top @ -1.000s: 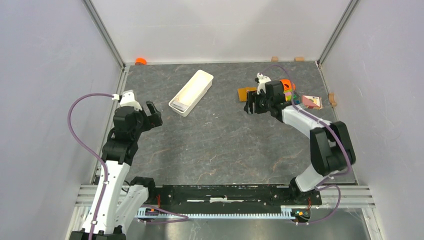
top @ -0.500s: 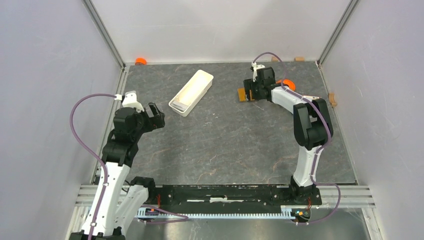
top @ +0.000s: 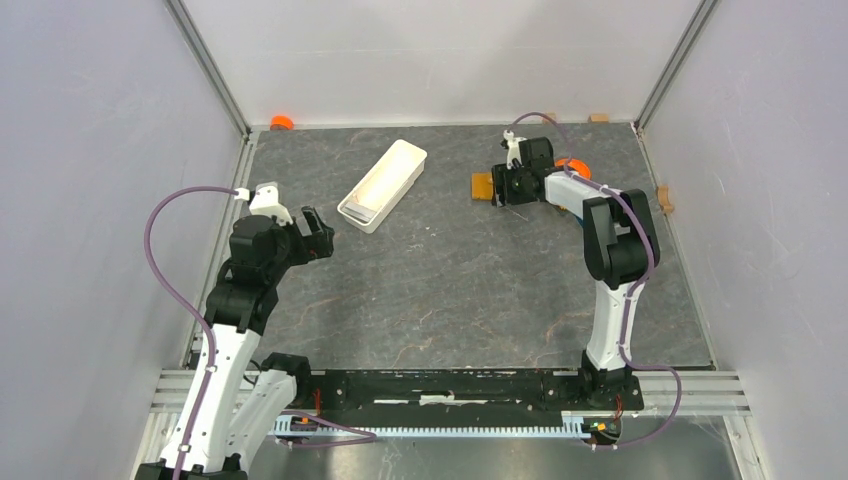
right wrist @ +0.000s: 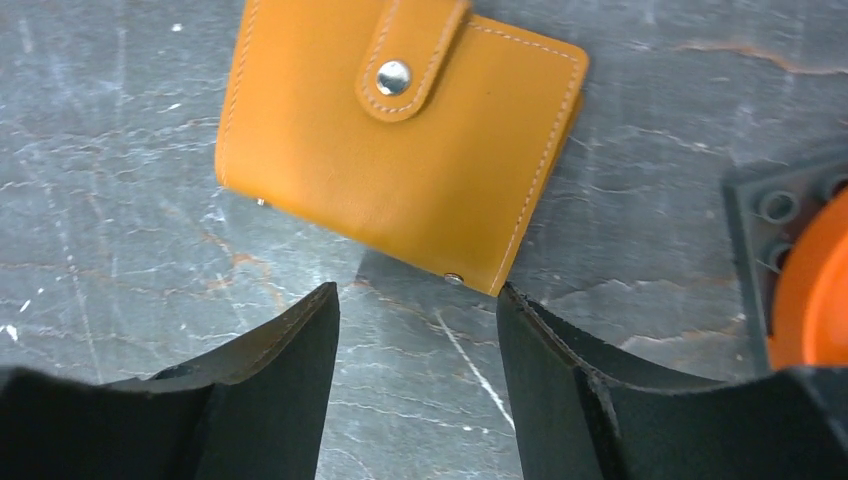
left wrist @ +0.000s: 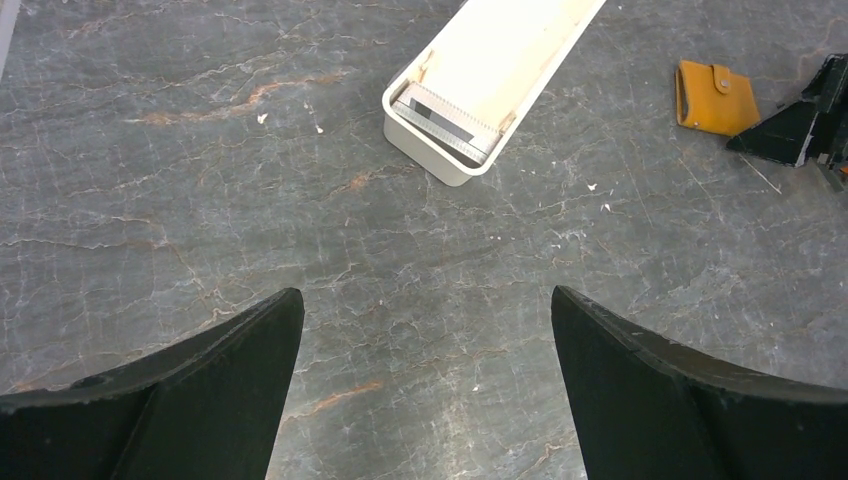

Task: Put the credit cards into the card holder
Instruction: Adjust the card holder at the center of the board.

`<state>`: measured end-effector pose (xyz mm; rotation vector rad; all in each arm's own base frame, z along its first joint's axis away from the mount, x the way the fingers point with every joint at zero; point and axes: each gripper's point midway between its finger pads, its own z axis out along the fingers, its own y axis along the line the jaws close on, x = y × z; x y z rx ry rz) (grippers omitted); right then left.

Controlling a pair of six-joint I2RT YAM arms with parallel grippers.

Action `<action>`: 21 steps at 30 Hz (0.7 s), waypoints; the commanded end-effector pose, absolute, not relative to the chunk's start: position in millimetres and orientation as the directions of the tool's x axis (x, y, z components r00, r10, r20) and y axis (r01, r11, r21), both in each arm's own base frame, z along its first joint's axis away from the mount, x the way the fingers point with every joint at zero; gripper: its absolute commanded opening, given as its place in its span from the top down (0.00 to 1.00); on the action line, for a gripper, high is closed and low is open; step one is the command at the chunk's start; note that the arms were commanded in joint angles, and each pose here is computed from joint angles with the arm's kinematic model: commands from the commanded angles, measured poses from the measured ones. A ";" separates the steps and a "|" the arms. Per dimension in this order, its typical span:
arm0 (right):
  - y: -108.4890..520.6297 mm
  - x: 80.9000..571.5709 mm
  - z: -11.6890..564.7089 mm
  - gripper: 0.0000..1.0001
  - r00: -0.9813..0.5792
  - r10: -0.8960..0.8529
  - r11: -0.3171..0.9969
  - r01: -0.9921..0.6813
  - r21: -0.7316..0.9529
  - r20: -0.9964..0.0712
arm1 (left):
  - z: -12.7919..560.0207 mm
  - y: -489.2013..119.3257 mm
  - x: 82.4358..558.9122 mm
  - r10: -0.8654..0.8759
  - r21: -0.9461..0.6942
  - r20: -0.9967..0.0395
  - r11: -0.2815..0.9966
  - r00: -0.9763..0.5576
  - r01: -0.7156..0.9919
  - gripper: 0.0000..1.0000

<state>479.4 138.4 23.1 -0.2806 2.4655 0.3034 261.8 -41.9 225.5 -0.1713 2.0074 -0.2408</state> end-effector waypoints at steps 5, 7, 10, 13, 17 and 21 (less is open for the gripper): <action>196.6 464.6 43.6 0.38 -0.658 -0.278 0.848 -0.510 0.143 -0.700 | 233.6 -44.9 266.7 -0.192 -0.222 -0.896 0.975 -0.399 0.029 0.00; 211.4 457.5 45.5 0.37 -0.615 -0.343 0.808 -0.579 0.111 -0.711 | 233.2 -44.9 266.8 -0.192 -0.222 -0.896 0.975 -0.401 0.029 0.00; 225.1 453.1 53.4 0.36 -0.567 -0.378 0.775 -0.626 0.086 -0.732 | 232.3 -45.5 267.2 -0.192 -0.223 -0.894 0.974 -0.405 0.031 0.00; 215.3 464.1 72.7 0.35 -0.529 -0.348 0.812 -0.583 0.033 -0.774 | 230.8 -45.4 267.5 -0.191 -0.222 -0.892 0.975 -0.409 0.030 0.00; 198.9 483.6 89.1 0.33 -0.521 -0.305 0.847 -0.531 0.023 -0.797 | 230.8 -45.2 267.5 -0.190 -0.221 -0.893 0.975 -0.408 0.029 0.00; 180.5 503.7 89.3 0.32 -0.550 -0.277 0.870 -0.491 0.037 -0.788 | 230.9 -45.4 267.3 -0.190 -0.221 -0.893 0.975 -0.408 0.031 0.00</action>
